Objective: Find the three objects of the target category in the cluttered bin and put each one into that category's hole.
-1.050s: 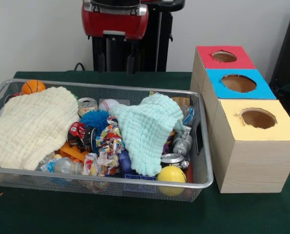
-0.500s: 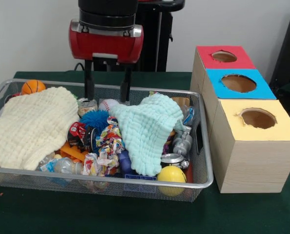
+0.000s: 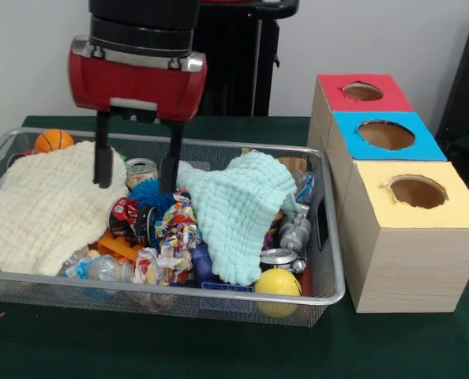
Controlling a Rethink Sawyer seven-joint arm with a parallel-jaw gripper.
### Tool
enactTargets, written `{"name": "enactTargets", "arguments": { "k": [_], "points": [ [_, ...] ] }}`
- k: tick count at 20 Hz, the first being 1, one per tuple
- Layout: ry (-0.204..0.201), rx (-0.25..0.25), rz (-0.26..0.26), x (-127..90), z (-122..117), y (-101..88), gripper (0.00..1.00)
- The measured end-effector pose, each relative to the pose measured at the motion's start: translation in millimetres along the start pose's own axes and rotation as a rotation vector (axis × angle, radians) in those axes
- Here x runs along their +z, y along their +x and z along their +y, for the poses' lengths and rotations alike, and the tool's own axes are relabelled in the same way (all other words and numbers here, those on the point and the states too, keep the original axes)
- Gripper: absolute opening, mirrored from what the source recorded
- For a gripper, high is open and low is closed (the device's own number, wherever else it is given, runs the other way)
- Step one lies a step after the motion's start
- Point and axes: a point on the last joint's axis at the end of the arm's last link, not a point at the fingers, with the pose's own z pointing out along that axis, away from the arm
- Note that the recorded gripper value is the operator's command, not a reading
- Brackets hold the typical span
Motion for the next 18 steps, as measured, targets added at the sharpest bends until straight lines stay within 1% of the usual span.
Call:
{"name": "enactTargets", "arguments": {
  "k": [3, 6, 11, 12, 14, 15, 17, 18],
  "points": [
    [0.038, -0.005, -0.017, 4.1, -14.7, -8.1, 1.00],
    [0.058, -0.006, -0.021, 7.3, -23.4, -10.1, 1.00],
    [0.120, -0.010, -0.014, 16.5, -47.0, -8.2, 1.00],
    [0.130, -0.011, -0.008, 18.4, -50.7, -6.7, 1.00],
    [0.163, -0.013, 0.019, 24.5, -62.6, 0.9, 1.00],
    [0.171, -0.014, 0.027, 26.0, -65.1, 3.0, 1.00],
    [0.199, -0.015, 0.070, 31.9, -74.6, 13.9, 1.00],
    [0.204, -0.015, 0.081, 33.2, -76.1, 16.5, 1.00]
  ]
}}
